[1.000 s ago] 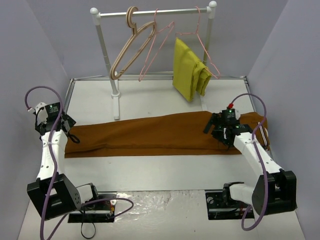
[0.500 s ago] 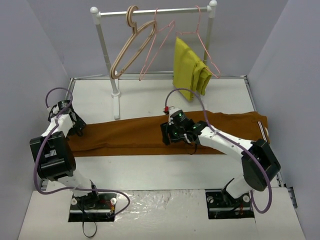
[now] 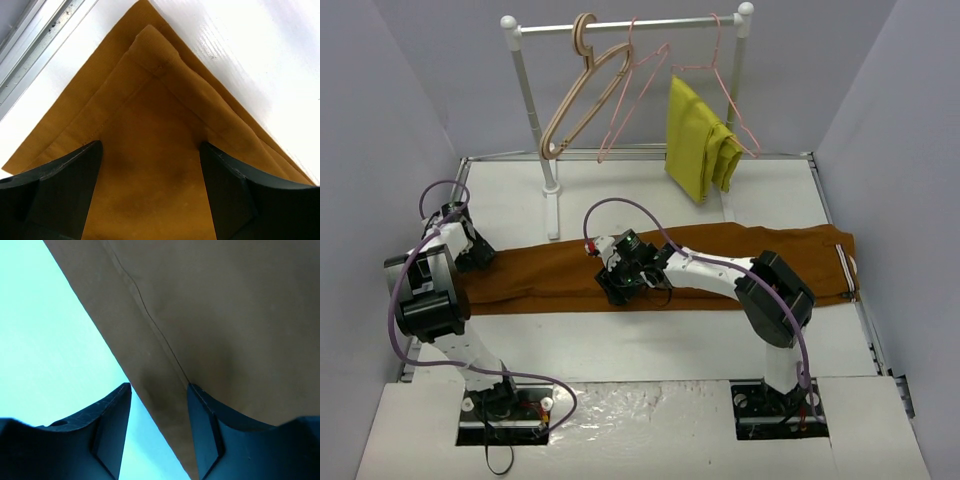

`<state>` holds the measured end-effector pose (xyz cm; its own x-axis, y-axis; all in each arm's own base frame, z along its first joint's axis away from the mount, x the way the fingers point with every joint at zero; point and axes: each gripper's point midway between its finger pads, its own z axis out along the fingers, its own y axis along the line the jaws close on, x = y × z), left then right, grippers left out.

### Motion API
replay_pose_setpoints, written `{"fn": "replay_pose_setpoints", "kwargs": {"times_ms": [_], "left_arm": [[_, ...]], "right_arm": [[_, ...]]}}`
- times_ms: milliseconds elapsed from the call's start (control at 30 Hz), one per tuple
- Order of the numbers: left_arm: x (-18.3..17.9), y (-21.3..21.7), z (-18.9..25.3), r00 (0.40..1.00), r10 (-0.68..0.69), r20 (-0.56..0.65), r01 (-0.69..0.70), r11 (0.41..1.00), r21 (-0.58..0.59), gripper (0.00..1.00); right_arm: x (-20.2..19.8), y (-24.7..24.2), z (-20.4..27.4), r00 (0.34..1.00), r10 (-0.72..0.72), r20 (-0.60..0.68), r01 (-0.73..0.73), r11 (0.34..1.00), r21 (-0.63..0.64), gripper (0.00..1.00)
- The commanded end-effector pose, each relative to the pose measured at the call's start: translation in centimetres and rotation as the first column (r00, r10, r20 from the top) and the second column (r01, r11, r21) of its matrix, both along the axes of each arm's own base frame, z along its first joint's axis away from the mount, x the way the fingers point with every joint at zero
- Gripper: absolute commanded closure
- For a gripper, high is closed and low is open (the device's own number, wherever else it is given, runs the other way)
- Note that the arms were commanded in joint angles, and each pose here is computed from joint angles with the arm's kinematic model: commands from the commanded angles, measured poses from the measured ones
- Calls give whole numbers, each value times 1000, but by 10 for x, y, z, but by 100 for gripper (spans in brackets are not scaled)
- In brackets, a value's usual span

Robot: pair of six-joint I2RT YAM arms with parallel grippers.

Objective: Place the trousers on the hanger
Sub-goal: Fold the trousers at the center of the board.

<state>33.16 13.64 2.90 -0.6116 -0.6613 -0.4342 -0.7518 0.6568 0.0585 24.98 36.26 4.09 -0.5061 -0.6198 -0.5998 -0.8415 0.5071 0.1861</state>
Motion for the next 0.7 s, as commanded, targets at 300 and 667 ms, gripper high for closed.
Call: {"fn": "replay_pose_setpoints", "kwargs": {"times_ms": [300, 667], "left_arm": [[0, 3, -5, 1000, -6, -29, 5, 1000, -13, 22], [-8, -3, -11, 998, -47, -39, 46, 999, -26, 22]], "right_arm": [[23, 5, 2, 988, 13, 154, -7, 999, -36, 59], [26, 12, 7, 968, 82, 239, -57, 992, -109, 62]]}}
